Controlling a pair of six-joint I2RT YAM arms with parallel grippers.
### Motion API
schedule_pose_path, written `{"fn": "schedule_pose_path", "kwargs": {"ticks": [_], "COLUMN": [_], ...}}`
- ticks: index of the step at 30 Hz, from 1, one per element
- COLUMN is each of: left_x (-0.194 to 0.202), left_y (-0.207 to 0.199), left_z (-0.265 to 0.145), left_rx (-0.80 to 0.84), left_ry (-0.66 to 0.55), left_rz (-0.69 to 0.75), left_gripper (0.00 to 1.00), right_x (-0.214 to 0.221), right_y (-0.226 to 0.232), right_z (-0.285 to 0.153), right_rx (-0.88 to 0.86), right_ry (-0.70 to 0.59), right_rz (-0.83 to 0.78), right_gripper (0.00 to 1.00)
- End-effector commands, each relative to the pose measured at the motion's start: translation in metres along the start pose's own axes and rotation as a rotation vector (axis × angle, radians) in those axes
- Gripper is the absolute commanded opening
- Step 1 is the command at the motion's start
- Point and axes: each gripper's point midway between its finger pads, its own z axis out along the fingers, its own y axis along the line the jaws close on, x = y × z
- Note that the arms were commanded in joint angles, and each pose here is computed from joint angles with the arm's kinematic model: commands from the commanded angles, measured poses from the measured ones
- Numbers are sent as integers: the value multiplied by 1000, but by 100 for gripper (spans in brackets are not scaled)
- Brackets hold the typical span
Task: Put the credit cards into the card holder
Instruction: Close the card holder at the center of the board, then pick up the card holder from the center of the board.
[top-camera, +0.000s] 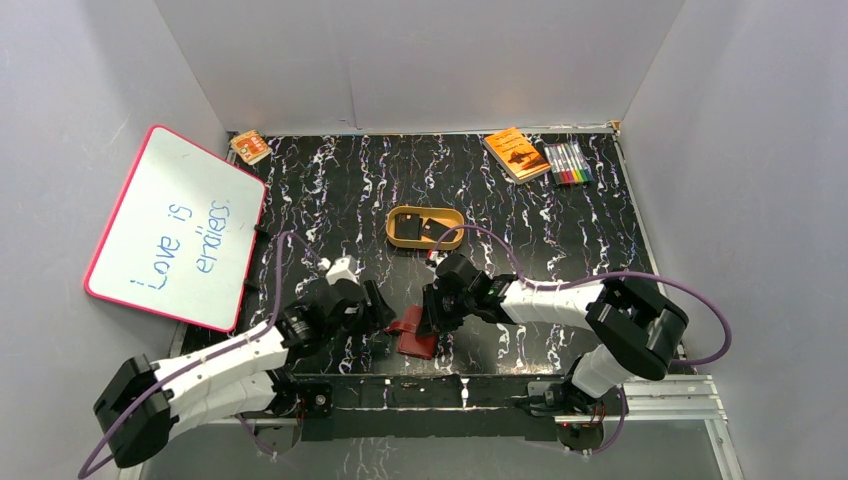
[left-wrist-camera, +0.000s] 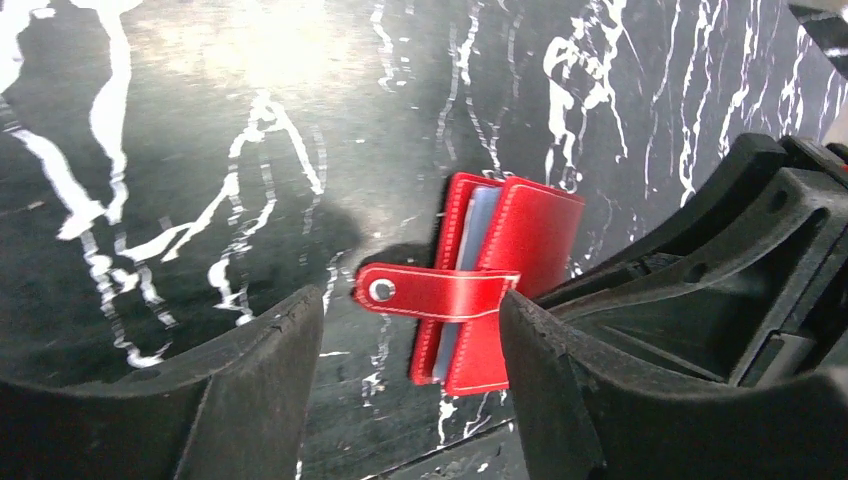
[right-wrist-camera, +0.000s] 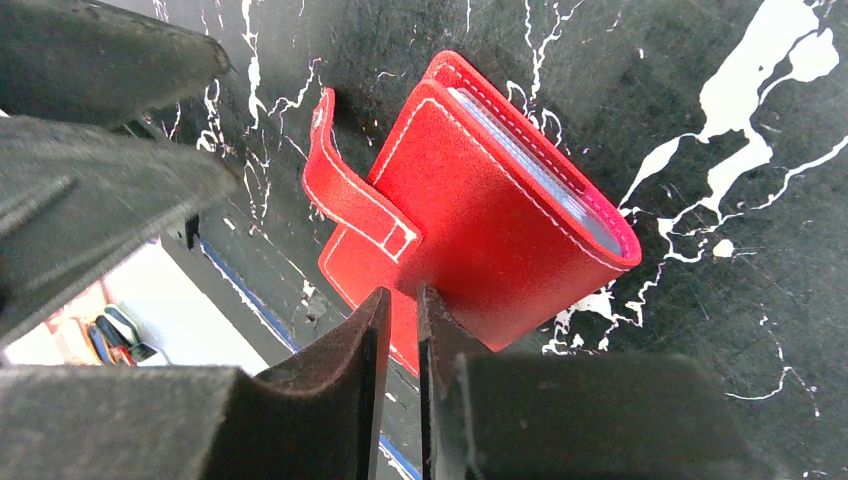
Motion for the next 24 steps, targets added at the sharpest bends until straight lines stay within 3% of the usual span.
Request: {"fn": "schedule_pose_path", "kwargs": {"ticks": [1,8,14,19,24], "left_x": [-1,13,28,35,40], "left_y": [-44,-63,-44,-22,-3], "left_z": [6,19,32,37,40], "left_rx": [130,183,101,4,-74], "left_ry": [70,161,216,233,238], "left_rz": [84,132,139,124,113], "left_gripper": [64,66,62,52,35], "right_x": [-7,-7,-8,-9,-12], "right_y": [-6,-6,-4,-1,6], "right_z": [5,4,4,2,-4], "right_rx": [38,43,36,25,6], "right_ry": [-26,-26,-27,-30,-44], "right_rz": [-9,-21,-25,-33,-43], "right_gripper": [25,25,25,25,26]}}
